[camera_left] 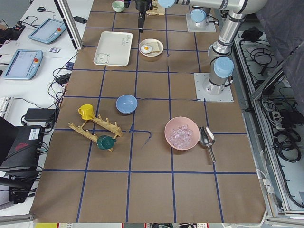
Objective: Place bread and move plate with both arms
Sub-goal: 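Grasp the bread slice by its edge with the right gripper, then lift the bread and carry it with the right gripper over the plate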
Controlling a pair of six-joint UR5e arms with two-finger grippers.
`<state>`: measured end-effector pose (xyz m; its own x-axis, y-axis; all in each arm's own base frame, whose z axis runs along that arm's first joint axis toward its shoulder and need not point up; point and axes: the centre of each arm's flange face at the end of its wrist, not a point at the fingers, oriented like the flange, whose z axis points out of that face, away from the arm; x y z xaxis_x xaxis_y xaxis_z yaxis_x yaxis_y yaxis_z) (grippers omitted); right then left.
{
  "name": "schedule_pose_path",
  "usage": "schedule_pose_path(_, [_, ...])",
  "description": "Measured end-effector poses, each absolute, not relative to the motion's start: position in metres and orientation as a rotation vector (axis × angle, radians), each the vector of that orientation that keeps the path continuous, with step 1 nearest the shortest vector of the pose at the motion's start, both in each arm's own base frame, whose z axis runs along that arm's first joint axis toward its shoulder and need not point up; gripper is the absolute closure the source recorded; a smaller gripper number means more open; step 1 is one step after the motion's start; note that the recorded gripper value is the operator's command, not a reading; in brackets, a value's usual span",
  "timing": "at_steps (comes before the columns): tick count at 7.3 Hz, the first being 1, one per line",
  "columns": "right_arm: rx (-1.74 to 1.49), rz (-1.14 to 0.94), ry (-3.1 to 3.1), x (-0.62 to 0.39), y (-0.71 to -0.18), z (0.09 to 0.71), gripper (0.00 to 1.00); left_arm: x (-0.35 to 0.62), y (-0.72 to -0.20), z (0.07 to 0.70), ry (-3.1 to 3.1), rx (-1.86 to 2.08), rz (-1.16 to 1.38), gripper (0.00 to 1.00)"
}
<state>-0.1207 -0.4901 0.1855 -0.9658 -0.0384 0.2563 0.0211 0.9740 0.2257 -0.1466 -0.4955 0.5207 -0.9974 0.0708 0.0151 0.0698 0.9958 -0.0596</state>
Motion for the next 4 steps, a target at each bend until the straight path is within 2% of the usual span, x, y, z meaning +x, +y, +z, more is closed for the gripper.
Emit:
schedule_pose_path(2, [0.005,-0.308,-2.853,-0.121,-0.491,0.197,1.00,-0.147,-0.496,0.521,-3.121,-0.110,0.092,0.00])
schedule_pose_path(4, [-0.013,-0.202,-2.834,-0.115,-0.492,0.242,1.00,-0.147,-0.496,0.521,-3.121,-0.110,0.092,0.00])
